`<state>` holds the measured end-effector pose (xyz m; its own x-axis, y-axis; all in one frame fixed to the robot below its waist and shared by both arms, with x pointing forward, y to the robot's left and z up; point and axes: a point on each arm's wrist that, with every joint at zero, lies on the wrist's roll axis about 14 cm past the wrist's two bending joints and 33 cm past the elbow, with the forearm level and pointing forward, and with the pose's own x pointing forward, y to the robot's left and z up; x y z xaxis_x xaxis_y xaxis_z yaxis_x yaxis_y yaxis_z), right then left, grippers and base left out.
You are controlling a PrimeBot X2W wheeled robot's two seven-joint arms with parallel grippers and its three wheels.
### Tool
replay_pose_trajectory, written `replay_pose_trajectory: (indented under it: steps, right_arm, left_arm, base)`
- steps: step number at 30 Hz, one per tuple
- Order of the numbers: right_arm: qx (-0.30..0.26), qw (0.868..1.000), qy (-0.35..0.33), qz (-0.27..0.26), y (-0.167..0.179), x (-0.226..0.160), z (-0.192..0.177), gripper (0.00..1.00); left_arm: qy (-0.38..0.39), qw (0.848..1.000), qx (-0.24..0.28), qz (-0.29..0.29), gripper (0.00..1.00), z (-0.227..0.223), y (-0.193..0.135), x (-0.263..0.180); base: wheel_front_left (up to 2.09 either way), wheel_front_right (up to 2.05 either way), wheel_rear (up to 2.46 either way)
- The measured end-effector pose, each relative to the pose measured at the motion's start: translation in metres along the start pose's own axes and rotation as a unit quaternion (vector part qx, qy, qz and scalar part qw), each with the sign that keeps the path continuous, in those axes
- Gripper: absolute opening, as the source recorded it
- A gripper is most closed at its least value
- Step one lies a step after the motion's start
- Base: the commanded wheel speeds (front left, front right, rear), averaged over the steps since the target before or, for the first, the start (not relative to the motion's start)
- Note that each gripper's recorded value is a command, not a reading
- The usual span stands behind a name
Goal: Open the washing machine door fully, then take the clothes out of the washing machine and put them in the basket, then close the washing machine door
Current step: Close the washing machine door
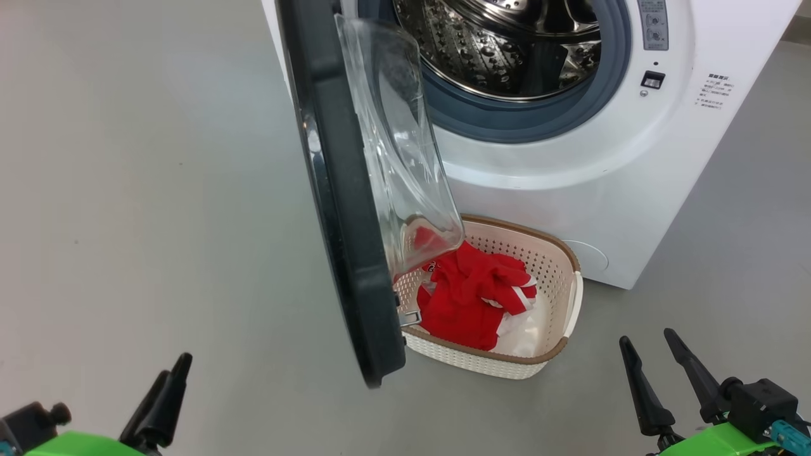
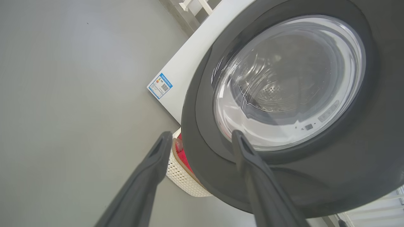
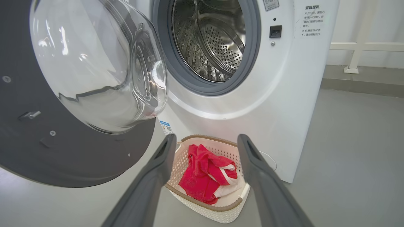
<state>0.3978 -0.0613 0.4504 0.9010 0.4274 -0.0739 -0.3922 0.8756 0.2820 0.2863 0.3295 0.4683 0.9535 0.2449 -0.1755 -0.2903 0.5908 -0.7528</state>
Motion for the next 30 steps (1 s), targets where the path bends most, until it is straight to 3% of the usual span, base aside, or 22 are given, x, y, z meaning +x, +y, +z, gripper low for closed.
replay_pose_trajectory:
  steps: [5, 17, 25, 30]
  right_arm:
    - [0.000, 1.000, -0.001, -0.005, -0.003, -0.001, 0.001, 1.00]
    - [0.000, 1.000, -0.007, -0.019, -0.013, -0.003, 0.004, 1.00]
    - [-0.002, 1.000, -0.013, -0.025, -0.017, -0.004, 0.008, 1.00]
    - [-0.003, 1.000, -0.014, -0.026, -0.018, -0.004, 0.009, 1.00]
  left_arm:
    - [-0.005, 1.000, 0.015, 0.009, 1.00, -0.003, 0.006, 0.000]
    - [-0.021, 0.993, 0.115, 0.015, 1.00, -0.009, 0.013, 0.002]
    - [-0.057, 0.978, 0.202, 0.003, 1.00, -0.001, 0.002, -0.003]
    - [-0.072, 0.960, 0.271, -0.010, 1.00, 0.001, -0.011, -0.003]
  base:
    - [0.00, 0.00, 0.00]
    - [0.00, 0.00, 0.00]
    - [0.00, 0.00, 0.00]
    - [0.00, 0.00, 0.00]
